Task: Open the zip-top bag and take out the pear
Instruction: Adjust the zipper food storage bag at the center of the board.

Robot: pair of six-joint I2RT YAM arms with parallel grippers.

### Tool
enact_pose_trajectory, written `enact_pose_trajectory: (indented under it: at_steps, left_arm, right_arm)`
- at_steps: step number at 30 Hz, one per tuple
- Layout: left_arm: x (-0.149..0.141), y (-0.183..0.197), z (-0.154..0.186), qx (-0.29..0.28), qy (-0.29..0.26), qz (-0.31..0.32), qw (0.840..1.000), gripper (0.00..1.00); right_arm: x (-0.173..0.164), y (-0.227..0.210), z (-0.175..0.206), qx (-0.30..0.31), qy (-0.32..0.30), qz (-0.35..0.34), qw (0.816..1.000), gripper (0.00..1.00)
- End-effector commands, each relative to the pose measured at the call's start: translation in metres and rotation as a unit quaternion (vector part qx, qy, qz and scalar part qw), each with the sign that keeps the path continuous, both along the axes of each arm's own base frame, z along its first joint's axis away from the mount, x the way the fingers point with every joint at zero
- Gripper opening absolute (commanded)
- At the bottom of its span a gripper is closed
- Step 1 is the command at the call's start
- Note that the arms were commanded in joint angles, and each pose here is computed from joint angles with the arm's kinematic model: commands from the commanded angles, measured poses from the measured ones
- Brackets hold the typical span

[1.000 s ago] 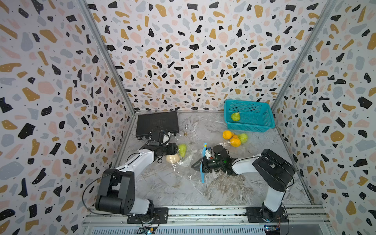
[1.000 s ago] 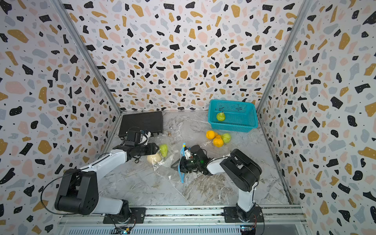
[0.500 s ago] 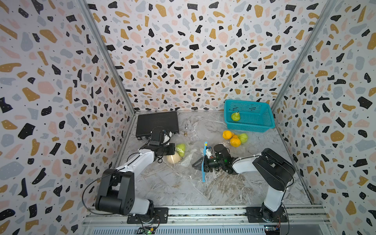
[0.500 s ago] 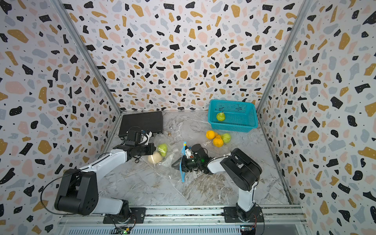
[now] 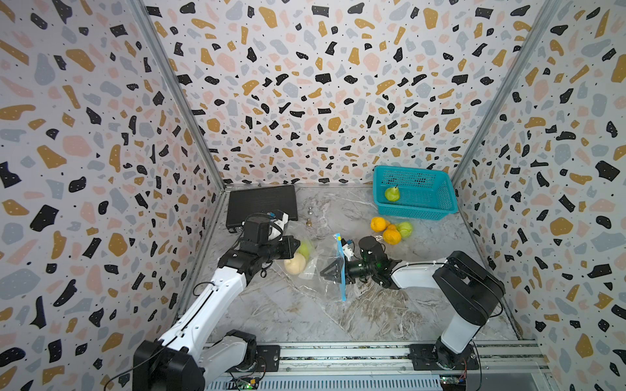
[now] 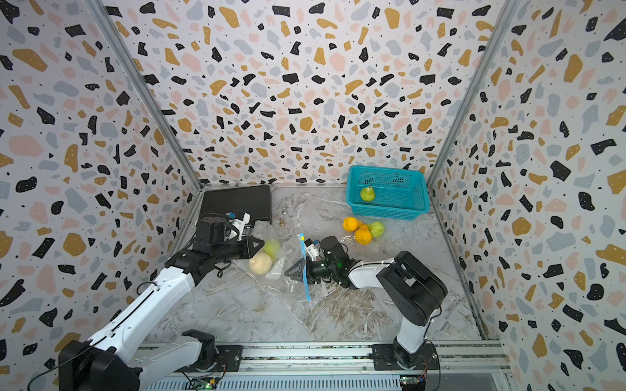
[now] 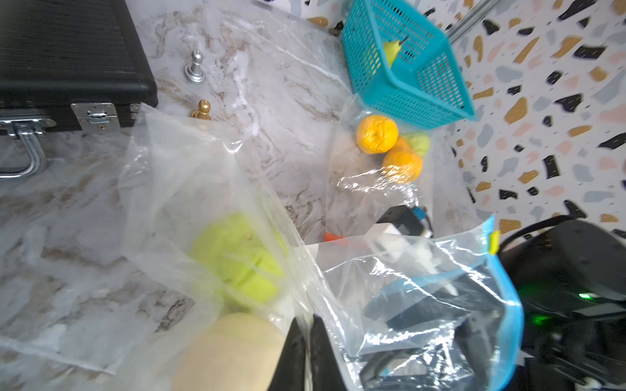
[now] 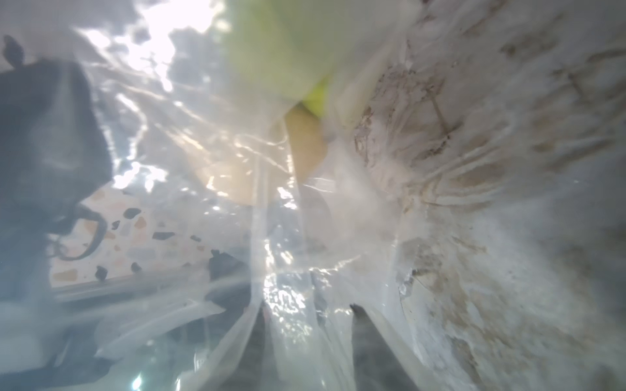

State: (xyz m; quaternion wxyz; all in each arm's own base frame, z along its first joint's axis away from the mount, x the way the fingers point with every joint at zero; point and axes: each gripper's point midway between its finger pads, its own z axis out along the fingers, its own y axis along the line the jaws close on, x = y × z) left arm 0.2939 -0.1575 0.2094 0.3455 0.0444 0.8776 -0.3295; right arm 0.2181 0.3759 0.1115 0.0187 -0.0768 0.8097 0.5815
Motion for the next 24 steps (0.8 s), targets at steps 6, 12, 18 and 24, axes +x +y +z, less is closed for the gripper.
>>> enact_pose_trajectory:
  at_steps: [6, 12, 18, 24]
  left_arm:
    - [-0.018, -0.015, 0.047, -0.103, -0.033, -0.006, 0.994, 0.08]
    - [-0.012, -0.017, 0.025, -0.123, -0.016, 0.006, 0.992, 0.09]
    - [-0.01, -0.01, -0.014, -0.098, 0.016, 0.032, 0.995, 0.09]
    - [-0.019, 0.001, -0.059, -0.069, 0.056, 0.059, 0.994, 0.1]
  right_arm:
    - [0.012, -0.009, 0.011, 0.047, -0.011, -0.007, 0.999, 0.49]
    - [0.013, -0.003, 0.014, 0.114, 0.019, 0.009, 0.993, 0.52]
    - [0.005, -0.011, -0.037, 0.067, 0.069, 0.003, 0.995, 0.52]
    - [-0.006, -0.023, -0.065, 0.016, 0.076, 0.003, 0.997, 0.68]
